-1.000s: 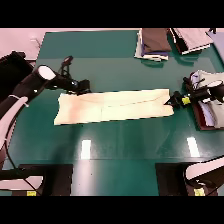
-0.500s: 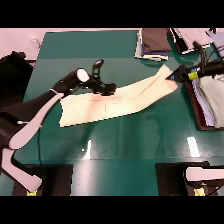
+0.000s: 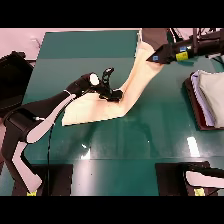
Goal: Fold the shirts.
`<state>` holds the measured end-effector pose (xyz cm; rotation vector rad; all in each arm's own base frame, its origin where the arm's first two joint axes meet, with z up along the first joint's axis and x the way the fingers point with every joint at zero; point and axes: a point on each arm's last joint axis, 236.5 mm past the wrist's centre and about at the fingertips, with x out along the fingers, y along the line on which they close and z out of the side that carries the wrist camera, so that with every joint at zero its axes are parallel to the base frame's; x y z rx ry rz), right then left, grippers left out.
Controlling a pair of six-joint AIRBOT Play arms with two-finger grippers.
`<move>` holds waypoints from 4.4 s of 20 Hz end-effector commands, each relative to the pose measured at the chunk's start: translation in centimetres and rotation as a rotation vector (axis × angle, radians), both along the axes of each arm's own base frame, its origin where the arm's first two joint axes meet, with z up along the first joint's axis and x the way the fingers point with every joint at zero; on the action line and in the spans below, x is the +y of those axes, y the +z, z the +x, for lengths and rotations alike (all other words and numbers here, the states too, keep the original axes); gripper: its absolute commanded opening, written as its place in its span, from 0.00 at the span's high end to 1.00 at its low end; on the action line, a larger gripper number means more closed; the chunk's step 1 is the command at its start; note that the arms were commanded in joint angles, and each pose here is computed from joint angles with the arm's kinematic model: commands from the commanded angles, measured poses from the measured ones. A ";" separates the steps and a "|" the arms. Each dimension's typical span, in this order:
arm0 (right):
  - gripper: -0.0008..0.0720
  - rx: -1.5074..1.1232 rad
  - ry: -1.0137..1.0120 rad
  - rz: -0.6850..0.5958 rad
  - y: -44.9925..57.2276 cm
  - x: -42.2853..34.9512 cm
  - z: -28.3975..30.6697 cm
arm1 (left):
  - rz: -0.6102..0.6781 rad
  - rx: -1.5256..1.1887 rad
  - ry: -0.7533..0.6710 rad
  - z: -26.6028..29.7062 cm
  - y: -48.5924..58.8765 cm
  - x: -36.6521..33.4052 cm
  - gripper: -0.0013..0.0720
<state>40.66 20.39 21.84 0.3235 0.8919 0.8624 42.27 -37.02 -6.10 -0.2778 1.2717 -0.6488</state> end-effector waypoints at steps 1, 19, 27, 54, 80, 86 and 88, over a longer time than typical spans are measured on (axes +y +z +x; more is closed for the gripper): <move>0.96 -0.052 0.038 0.031 1.8 3.7 -0.7 | 0.066 0.031 -0.029 0.0 -0.3 2.4 0.95; 0.46 -0.059 0.333 0.048 -6.7 24.9 -2.3 | 0.187 -0.635 0.445 4.5 35.9 32.1 0.95; 0.57 0.510 0.139 -0.196 -22.3 5.2 -0.7 | 0.172 -0.650 0.288 4.7 34.6 26.0 0.95; 0.96 0.436 -0.021 0.055 -27.6 16.8 0.7 | 0.147 -0.565 0.236 4.5 32.3 24.4 0.95; 0.96 -0.119 -1.119 -0.071 -6.3 -42.1 8.4 | 0.003 -0.630 0.021 0.9 33.8 11.7 0.95; 0.96 -0.385 -1.100 -0.103 4.1 -43.0 11.2 | 0.007 -0.624 0.017 0.7 33.6 11.8 0.95; 0.96 -0.442 -1.082 -0.111 7.2 -42.9 11.1 | 0.008 -0.625 0.016 0.7 33.6 11.8 0.95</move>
